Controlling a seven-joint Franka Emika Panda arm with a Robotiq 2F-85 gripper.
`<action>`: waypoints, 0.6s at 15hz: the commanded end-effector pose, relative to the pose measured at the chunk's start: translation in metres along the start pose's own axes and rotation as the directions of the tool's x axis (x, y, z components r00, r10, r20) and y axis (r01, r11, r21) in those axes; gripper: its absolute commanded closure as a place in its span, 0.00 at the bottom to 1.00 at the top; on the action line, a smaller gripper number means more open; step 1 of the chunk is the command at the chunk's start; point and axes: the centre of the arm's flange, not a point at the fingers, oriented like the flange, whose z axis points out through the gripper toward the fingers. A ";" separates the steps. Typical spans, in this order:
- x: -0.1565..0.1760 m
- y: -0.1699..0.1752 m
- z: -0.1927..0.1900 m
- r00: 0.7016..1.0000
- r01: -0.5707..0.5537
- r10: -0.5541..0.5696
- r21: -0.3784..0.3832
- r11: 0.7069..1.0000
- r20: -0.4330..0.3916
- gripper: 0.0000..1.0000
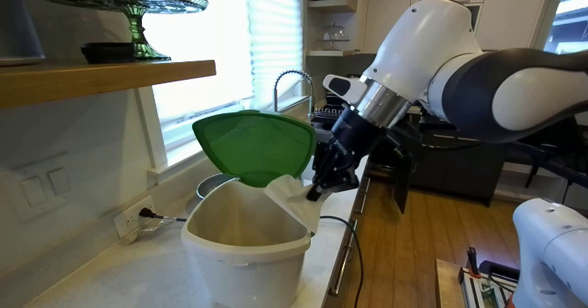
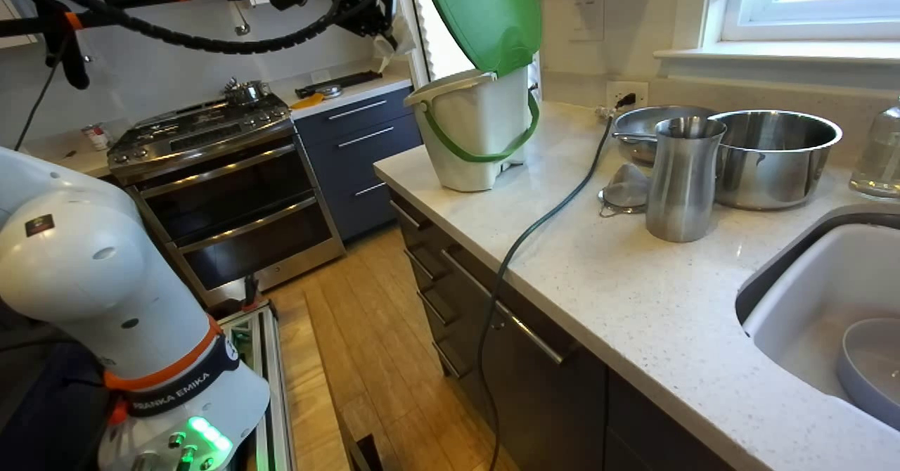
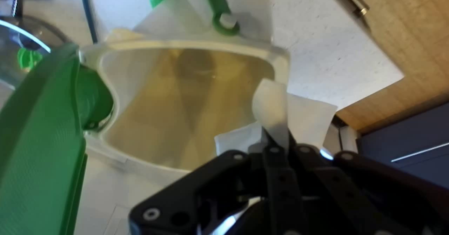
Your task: Open the waste bin lid, pick up the serviette tissue on the table and put it in the waste bin and then close then waste bin lid
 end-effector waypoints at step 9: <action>0.018 0.018 0.069 0.987 -0.045 0.023 -0.140 0.989 -0.158 0.37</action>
